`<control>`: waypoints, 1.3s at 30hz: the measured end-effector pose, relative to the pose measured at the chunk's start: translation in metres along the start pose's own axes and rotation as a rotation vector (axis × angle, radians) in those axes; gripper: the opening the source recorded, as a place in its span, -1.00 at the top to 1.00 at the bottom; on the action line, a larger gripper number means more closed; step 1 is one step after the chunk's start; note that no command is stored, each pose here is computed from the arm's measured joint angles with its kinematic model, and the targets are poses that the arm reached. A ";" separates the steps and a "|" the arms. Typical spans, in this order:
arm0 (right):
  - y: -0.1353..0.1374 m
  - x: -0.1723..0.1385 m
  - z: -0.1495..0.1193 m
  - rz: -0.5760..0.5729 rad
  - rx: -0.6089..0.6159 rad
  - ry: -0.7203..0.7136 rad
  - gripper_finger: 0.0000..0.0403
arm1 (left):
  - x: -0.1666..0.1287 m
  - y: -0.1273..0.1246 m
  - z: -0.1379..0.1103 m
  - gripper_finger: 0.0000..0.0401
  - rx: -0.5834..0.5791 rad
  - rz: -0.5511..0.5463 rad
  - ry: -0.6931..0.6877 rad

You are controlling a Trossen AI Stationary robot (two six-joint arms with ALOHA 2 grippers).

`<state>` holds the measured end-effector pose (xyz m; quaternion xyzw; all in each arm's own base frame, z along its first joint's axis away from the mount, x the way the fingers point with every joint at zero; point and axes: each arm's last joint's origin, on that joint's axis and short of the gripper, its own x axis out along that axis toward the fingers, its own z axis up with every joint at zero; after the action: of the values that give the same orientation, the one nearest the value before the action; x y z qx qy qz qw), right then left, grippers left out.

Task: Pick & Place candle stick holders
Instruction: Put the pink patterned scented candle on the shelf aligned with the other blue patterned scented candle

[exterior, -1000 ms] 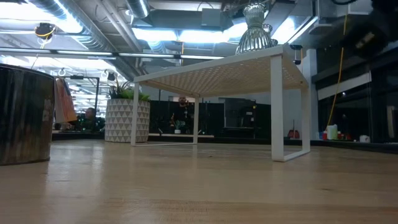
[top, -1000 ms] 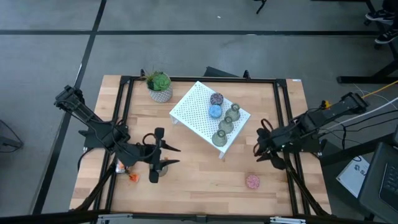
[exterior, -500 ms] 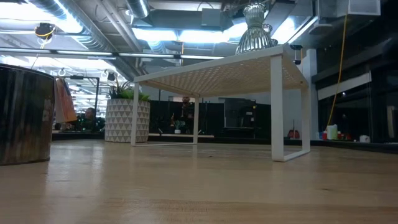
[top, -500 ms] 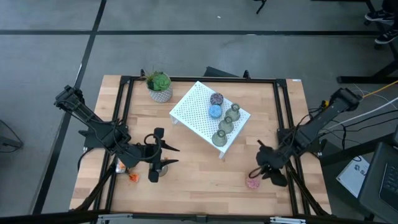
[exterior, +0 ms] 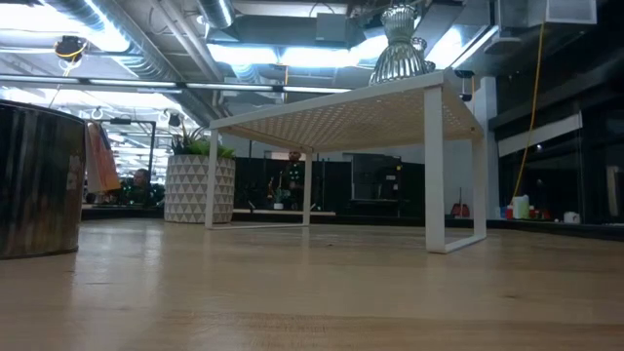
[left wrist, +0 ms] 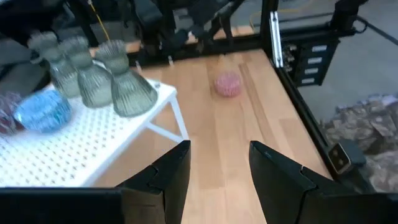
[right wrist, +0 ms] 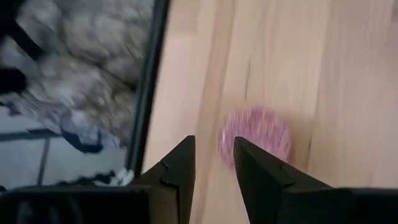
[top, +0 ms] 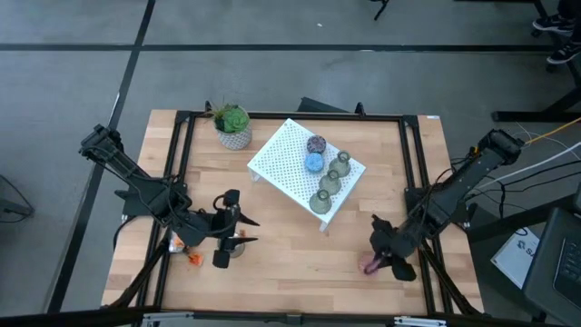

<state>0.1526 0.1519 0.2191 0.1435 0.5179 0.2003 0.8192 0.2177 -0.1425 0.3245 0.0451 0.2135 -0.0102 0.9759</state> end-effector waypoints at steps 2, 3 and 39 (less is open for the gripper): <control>0.003 0.006 -0.009 -0.042 0.026 0.055 0.44 | 0.000 0.000 -0.003 0.21 -0.019 -0.013 0.027; 0.004 0.009 -0.015 -0.067 0.039 0.088 0.44 | 0.000 0.000 -0.004 0.21 -0.033 -0.020 0.038; 0.002 0.137 -0.005 -0.451 -0.249 -0.161 0.44 | -0.001 -0.004 -0.008 0.21 0.046 -0.167 0.101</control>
<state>0.2005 0.2190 0.1100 -0.0621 0.4415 0.0627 0.8929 0.2133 -0.1453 0.3174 0.0502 0.2653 -0.0941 0.9583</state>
